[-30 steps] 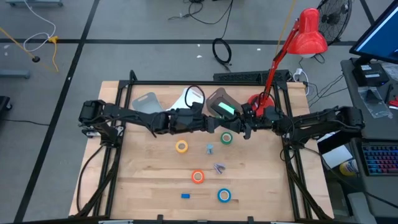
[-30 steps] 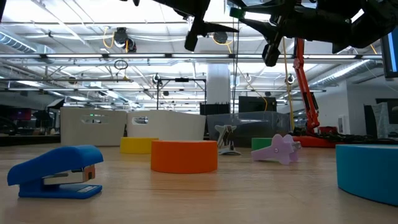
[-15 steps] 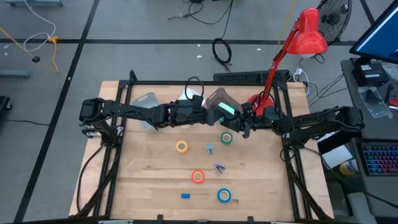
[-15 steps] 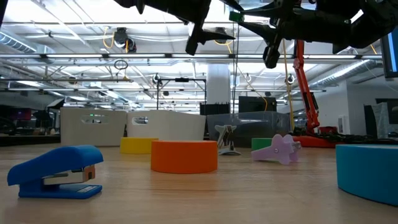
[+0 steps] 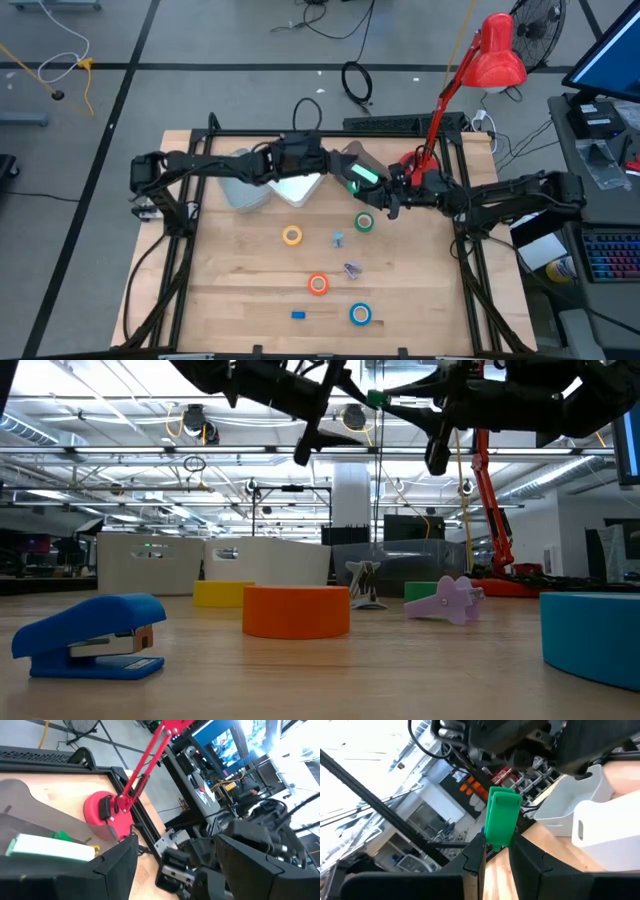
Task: Pick and place Stapler, Stapler remover, tape
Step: Put the small green stapler into the black bin
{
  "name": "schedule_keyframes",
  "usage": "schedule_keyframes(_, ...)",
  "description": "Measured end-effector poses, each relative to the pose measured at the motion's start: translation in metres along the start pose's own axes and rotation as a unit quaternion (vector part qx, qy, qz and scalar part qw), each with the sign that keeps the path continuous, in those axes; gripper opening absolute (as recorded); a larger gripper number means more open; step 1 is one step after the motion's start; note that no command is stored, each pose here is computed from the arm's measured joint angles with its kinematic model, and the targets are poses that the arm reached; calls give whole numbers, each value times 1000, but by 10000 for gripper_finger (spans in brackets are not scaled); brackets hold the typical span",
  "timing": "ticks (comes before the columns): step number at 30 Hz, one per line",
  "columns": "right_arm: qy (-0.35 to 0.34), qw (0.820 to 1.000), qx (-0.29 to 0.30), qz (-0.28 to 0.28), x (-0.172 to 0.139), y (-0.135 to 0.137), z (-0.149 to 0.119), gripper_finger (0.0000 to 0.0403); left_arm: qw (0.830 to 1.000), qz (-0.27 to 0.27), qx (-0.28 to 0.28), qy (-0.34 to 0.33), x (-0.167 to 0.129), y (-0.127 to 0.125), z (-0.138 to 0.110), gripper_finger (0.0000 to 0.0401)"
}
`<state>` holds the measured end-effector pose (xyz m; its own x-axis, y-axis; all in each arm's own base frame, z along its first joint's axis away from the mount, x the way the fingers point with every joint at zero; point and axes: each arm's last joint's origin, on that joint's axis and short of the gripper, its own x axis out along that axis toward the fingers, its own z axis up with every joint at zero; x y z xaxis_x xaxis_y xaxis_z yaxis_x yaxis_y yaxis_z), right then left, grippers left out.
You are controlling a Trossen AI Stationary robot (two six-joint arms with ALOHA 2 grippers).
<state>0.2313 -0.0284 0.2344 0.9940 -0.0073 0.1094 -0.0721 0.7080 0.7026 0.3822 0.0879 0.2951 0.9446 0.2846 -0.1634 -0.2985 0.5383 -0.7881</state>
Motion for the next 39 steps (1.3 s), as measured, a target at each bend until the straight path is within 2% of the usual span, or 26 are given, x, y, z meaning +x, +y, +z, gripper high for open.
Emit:
schedule_keyframes(6, -18, 999, -6, -44, -2, -13, 8, 59, 1000, -14, -4, 28, 1, 12, 15, 269)
schedule_keyframes(13, -4, 988, -23, -150, -12, -46, 19, 59, 998, -8, 12, 68, 0, 14, 8, 269)
schedule_keyframes(21, 14, 972, -41, -229, -26, -73, 31, 59, 992, 10, 22, 125, -2, 7, -17, 269)
schedule_keyframes(25, 41, 960, -62, -268, -27, -78, 41, 59, 990, 17, 26, 141, -5, 0, -32, 269)
schedule_keyframes(32, 120, 937, -118, -306, -7, -81, 67, 59, 988, 26, 28, 149, -10, -15, -57, 269)
schedule_keyframes(39, 195, 913, -141, -330, 16, -97, 70, 59, 986, 57, 40, 150, -16, -22, -76, 269)
